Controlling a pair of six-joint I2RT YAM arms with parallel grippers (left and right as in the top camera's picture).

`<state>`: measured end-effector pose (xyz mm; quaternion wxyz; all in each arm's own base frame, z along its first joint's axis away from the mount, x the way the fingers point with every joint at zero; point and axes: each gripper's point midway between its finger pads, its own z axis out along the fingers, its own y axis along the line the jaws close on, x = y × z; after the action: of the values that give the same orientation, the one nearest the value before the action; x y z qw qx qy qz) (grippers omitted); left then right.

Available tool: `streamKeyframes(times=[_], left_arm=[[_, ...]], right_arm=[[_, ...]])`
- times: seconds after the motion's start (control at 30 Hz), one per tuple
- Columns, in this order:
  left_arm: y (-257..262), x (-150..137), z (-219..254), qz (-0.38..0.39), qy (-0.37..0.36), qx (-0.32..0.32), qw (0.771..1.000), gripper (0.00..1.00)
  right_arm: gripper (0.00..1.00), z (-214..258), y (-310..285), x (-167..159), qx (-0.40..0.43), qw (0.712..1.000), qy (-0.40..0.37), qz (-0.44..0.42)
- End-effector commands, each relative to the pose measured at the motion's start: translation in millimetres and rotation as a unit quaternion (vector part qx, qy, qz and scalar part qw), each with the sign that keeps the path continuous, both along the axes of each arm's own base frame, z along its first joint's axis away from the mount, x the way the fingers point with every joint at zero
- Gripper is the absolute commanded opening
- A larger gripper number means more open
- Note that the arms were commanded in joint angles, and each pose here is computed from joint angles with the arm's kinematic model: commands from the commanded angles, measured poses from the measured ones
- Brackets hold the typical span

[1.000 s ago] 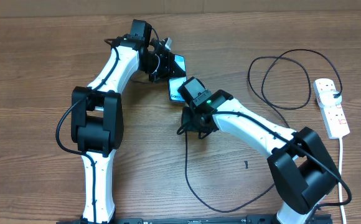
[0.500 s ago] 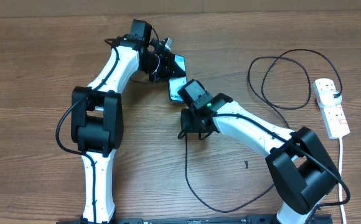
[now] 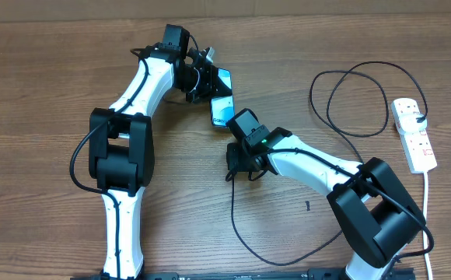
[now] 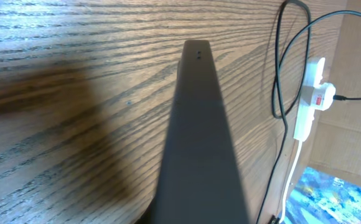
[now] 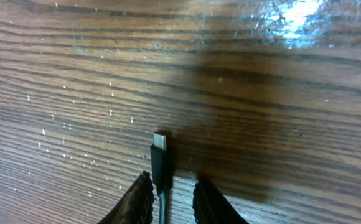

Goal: Plug charger to phone and switch on socket

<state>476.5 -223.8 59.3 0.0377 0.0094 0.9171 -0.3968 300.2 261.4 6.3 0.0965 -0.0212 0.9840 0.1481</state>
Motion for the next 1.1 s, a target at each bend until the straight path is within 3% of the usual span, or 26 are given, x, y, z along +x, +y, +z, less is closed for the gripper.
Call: streamKeyframes(times=[0.0, 0.13, 0.27, 0.37, 0.57, 0.73, 1.07], left_arm=[[2.2, 6.8, 13.0, -0.003, -0.024, -0.003, 1.0, 0.04], [2.4, 6.8, 13.0, -0.003, -0.024, -0.003, 1.0, 0.04], [2.8, 7.1, 13.0, -0.003, -0.024, -0.002, 1.0, 0.04], [4.9, 7.5, 12.8, -0.001, -0.023, -0.002, 1.0, 0.04], [5.7, 7.6, 12.8, 0.0, -0.022, -0.002, 1.0, 0.04], [5.6, 7.0, 12.7, 0.0, -0.021, -0.002, 1.0, 0.04], [5.6, 6.9, 12.8, 0.0, -0.02, -0.003, 1.0, 0.04]], right_arm=[[0.22, -12.4, 3.8, -4.4, -0.003, 1.0, 0.008, 0.009], [0.21, -24.8, 15.8, -6.3, 0.007, 1.0, 0.011, 0.02], [0.06, -24.4, 19.6, -6.7, 0.008, 1.0, 0.008, 0.024], [0.04, -20.4, 14.7, -2.7, -0.009, 1.0, 0.006, 0.018], [0.1, -6.1, 9.6, 4.2, -0.038, 0.999, 0.001, 0.036], [0.24, -6.9, 11.5, -1.1, -0.035, 0.999, 0.01, 0.041], [0.26, -8.6, 11.2, -13.1, -0.03, 0.998, 0.039, 0.042]])
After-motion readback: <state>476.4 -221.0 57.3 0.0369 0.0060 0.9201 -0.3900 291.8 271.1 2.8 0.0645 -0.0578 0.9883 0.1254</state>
